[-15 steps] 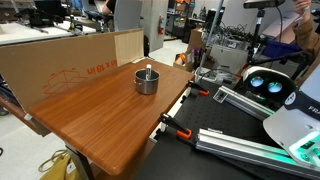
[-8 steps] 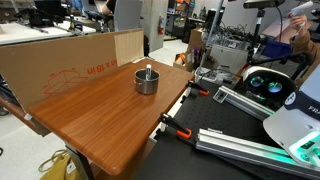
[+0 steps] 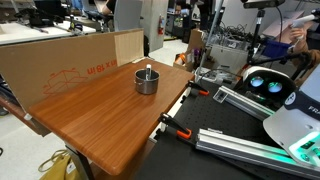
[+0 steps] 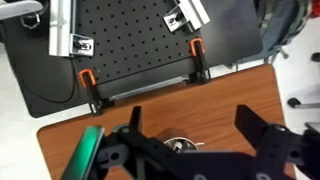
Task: Take the black marker out of the pot and place it on the right side of the table
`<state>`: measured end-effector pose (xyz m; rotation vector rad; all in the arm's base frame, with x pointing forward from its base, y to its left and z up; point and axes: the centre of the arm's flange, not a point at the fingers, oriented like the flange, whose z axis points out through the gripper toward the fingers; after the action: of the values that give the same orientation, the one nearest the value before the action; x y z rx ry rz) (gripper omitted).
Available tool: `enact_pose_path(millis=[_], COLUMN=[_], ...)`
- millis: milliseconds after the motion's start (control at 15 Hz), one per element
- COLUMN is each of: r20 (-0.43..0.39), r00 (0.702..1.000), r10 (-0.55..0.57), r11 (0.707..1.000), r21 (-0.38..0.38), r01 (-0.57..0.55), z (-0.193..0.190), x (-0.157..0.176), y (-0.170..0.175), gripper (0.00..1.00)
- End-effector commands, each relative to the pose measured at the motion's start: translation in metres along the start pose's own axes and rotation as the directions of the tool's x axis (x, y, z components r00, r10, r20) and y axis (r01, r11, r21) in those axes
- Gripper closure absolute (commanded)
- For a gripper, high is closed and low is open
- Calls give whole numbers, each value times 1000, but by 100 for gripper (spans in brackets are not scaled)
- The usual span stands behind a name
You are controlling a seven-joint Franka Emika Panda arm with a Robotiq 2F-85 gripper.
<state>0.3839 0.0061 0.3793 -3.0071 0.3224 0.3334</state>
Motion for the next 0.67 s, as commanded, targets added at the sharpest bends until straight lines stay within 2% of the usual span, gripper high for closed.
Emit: enact_pose_path(millis=[0, 333, 600], r20=[-60, -137, -109], r00=[998, 989, 990], r10=[10, 60, 85], r11=[997, 988, 983], r21=[76, 152, 172], r01=[-6, -39, -65], z=[18, 43, 69], x=[23, 57, 84], y=[-9, -18, -18], gripper=[0, 0, 0])
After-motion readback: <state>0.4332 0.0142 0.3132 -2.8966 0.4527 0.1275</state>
